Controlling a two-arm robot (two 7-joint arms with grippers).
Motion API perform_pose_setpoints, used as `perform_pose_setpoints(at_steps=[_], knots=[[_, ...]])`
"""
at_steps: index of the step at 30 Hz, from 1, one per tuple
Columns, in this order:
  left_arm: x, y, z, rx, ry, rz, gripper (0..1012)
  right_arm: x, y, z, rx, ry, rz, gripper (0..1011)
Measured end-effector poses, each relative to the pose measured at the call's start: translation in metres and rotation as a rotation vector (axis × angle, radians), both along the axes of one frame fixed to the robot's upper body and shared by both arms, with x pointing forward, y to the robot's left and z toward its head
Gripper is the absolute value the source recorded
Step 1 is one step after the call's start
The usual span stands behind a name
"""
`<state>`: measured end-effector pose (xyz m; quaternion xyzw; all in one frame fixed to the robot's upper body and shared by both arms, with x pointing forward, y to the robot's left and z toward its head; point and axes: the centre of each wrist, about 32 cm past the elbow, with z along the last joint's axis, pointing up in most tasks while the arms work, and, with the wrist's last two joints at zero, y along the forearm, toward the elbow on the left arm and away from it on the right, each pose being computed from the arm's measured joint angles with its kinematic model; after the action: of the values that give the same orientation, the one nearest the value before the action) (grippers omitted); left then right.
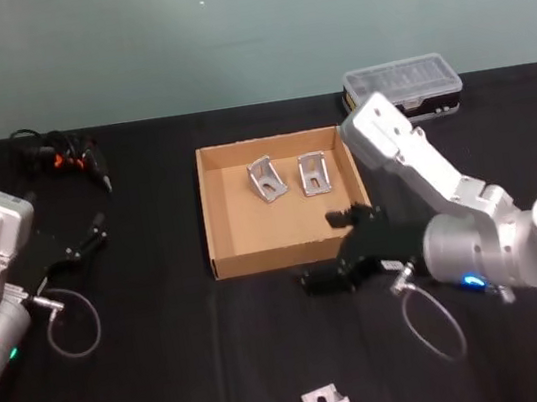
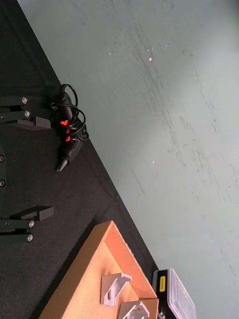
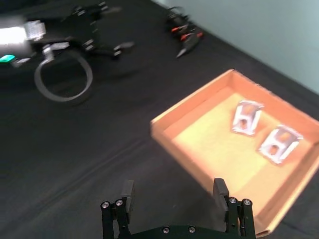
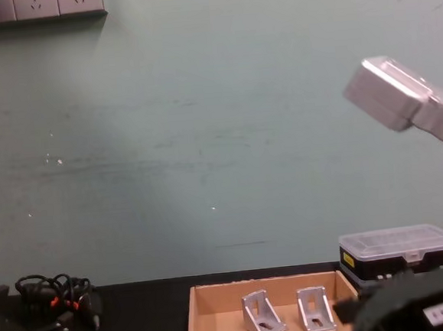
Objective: Use one hand to pick up the angle iron from the table and place it into the box.
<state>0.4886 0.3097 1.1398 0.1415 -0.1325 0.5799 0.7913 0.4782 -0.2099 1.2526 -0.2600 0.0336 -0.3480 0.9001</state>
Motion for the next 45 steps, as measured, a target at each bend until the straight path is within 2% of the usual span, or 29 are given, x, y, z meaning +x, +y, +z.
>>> perform_pose_setpoints(at_steps=[3, 6, 7, 10, 13, 14, 21, 26, 31, 45], knots=[[0.0, 0.0, 0.0, 0.0, 0.0, 0.0, 1000, 0.002, -0.006, -0.002, -0.017, 0.019, 0.069, 1000], [0.0, 0.0, 0.0, 0.0, 0.0, 0.0, 1000, 0.006, -0.013, -0.001, -0.052, 0.026, 0.169, 1000], [0.0, 0.0, 0.0, 0.0, 0.0, 0.0, 1000, 0.006, -0.013, -0.001, -0.052, 0.026, 0.169, 1000], [0.0, 0.0, 0.0, 0.0, 0.0, 0.0, 1000, 0.011, -0.023, 0.002, -0.081, 0.021, 0.28, 1000], [0.0, 0.0, 0.0, 0.0, 0.0, 0.0, 1000, 0.015, -0.028, 0.005, -0.095, 0.02, 0.336, 1000], [0.0, 0.0, 0.0, 0.0, 0.0, 0.0, 1000, 0.016, -0.03, 0.006, -0.105, 0.021, 0.379, 1000], [0.0, 0.0, 0.0, 0.0, 0.0, 0.0, 1000, 0.021, -0.034, 0.007, -0.135, 0.04, 0.523, 1000], [0.0, 0.0, 0.0, 0.0, 0.0, 0.0, 1000, 0.02, -0.032, 0.004, -0.158, 0.06, 0.595, 1000], [0.0, 0.0, 0.0, 0.0, 0.0, 0.0, 1000, 0.02, -0.032, 0.004, -0.174, 0.069, 0.636, 1000], [0.0, 0.0, 0.0, 0.0, 0.0, 0.0, 1000, 0.019, -0.028, 0.003, -0.203, 0.089, 0.708, 1000]])
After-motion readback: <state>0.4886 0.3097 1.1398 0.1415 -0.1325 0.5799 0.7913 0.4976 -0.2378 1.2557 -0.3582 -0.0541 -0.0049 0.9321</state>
